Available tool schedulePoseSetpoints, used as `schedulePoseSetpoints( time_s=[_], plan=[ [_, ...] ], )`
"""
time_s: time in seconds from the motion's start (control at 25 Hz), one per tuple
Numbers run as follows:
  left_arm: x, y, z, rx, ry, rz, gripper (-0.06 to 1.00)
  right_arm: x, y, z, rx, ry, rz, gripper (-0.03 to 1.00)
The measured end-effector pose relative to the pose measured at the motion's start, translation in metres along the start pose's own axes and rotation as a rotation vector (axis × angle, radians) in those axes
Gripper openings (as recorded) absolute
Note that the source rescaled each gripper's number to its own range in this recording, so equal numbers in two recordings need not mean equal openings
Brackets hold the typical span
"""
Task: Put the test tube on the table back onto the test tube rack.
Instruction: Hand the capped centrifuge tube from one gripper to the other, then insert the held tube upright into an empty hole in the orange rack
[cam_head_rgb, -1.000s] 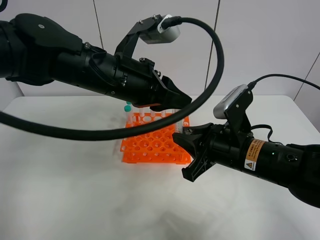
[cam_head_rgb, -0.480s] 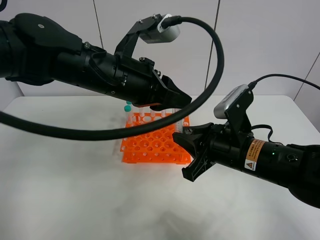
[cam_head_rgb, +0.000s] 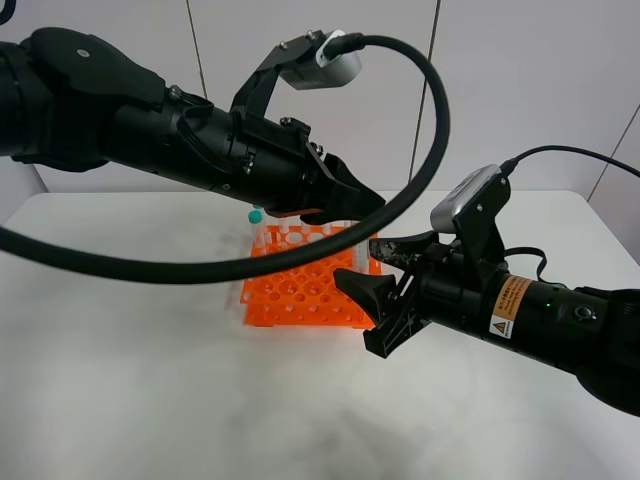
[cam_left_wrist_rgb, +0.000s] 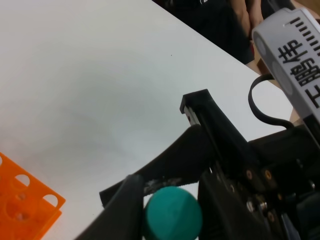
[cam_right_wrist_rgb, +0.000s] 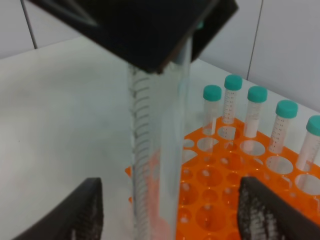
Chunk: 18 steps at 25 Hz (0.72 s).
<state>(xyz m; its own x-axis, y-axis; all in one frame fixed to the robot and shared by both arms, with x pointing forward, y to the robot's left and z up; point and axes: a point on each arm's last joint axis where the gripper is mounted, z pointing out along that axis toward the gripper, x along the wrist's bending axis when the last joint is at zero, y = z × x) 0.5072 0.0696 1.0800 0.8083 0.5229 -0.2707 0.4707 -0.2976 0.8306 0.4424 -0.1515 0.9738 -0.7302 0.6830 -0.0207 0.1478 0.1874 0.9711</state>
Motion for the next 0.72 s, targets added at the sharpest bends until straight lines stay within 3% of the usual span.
schedulePoseSetpoints(
  time_s=[0.28,0.72],
  plan=[
    [0.000,0.000,0.000,-0.003,0.004,-0.001,0.01,-0.002,-0.001,0.000,0.008,-0.017,0.012,0.58],
    [0.002,0.001,0.000,-0.016,0.025,-0.001,0.01,-0.007,-0.017,-0.002,0.188,-0.075,0.024,0.58]
  ],
)
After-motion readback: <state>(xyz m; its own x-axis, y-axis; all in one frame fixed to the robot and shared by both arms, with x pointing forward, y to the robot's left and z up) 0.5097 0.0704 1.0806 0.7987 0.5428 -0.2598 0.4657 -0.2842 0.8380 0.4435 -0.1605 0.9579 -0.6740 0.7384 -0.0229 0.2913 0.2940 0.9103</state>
